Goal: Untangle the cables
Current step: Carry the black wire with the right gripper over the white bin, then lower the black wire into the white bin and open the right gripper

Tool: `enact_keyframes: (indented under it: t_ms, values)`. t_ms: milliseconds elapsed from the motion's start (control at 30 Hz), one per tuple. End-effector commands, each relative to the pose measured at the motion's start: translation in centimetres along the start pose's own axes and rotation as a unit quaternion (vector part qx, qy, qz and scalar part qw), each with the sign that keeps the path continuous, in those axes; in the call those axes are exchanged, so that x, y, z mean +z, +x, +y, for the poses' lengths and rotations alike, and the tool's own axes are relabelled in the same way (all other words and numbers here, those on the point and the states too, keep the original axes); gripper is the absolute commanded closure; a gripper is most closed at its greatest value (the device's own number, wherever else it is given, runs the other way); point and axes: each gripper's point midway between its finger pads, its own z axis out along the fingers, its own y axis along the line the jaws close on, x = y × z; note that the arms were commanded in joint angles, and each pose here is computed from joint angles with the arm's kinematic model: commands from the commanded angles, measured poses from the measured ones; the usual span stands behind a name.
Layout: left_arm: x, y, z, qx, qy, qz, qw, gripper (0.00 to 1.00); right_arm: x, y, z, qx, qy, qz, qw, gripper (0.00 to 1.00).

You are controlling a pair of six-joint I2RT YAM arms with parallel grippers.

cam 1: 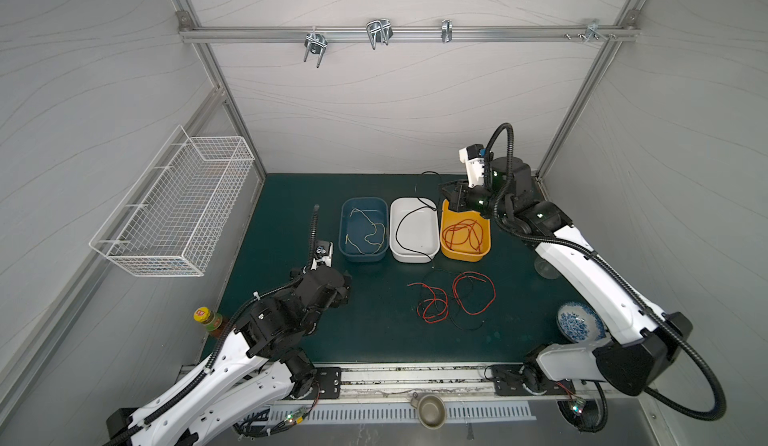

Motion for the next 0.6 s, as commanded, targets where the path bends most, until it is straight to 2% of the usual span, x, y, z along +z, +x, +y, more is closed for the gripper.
enact_keyframes:
  t_ms: [0,233,567]
  values:
    - [0.2,-0.8,-0.1,-0.012,-0.004,-0.017,1.000,0.04,1.1,-1.7,-0.9,0.001,0.015,-0.038,0.999,1.00]
    - [0.2,-0.9,-0.3,-0.013,0.004,-0.025,1.000,0.04,4.8,-1.2,-3.3,0.002,0.052,-0.029,0.998,1.00]
    - [0.2,-0.9,-0.4,-0.012,0.006,-0.027,1.000,0.04,10.2,2.9,-6.9,0.007,0.084,0.016,0.996,1.00]
